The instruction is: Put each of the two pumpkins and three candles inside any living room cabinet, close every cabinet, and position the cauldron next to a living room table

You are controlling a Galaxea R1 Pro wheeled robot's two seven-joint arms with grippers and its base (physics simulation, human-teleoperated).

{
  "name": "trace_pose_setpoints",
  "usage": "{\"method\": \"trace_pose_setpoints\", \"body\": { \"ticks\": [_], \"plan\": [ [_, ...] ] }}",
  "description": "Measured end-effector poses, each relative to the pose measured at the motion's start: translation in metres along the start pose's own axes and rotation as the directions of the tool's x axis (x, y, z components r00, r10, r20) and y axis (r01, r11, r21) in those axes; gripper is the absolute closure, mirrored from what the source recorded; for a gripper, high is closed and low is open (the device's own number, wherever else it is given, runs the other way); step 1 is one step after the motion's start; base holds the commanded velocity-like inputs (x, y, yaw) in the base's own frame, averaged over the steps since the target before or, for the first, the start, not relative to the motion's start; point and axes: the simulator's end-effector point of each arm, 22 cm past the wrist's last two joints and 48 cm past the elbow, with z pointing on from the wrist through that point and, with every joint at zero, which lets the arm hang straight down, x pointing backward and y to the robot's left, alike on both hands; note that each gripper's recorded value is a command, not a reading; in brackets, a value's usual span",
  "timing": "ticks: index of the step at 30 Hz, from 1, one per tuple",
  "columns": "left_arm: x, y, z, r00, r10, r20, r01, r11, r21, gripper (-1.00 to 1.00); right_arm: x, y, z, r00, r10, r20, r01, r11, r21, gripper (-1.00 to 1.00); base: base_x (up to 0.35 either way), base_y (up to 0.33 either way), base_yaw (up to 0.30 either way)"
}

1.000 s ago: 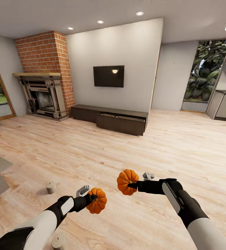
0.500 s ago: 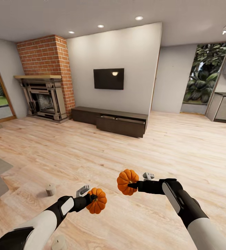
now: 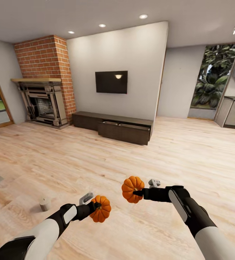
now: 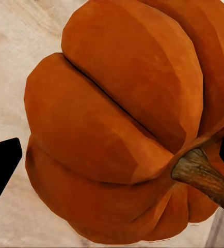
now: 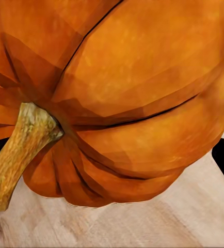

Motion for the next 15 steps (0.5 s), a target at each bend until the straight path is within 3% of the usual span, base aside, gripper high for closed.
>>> {"method": "trace_pose_setpoints", "body": {
  "ticks": [6,15],
  "plan": [
    [0.0001,0.0001,0.0000,1.000,0.001,0.000,-0.001,1.000,0.000,1.00,0.0005,-0.0006,0.0000,1.000,-0.001,-0.001,0.001,1.000,0.002,1.00,0.295,-0.200,0.000],
    [0.0008,-0.0005,0.0003,1.000,0.003,-0.002,-0.003,1.000,0.000,1.00,0.0008,-0.0005,0.0002,1.000,-0.003,-0.002,0.003,1.000,0.003,1.00,0.322,-0.089,0.000]
  ]
}}
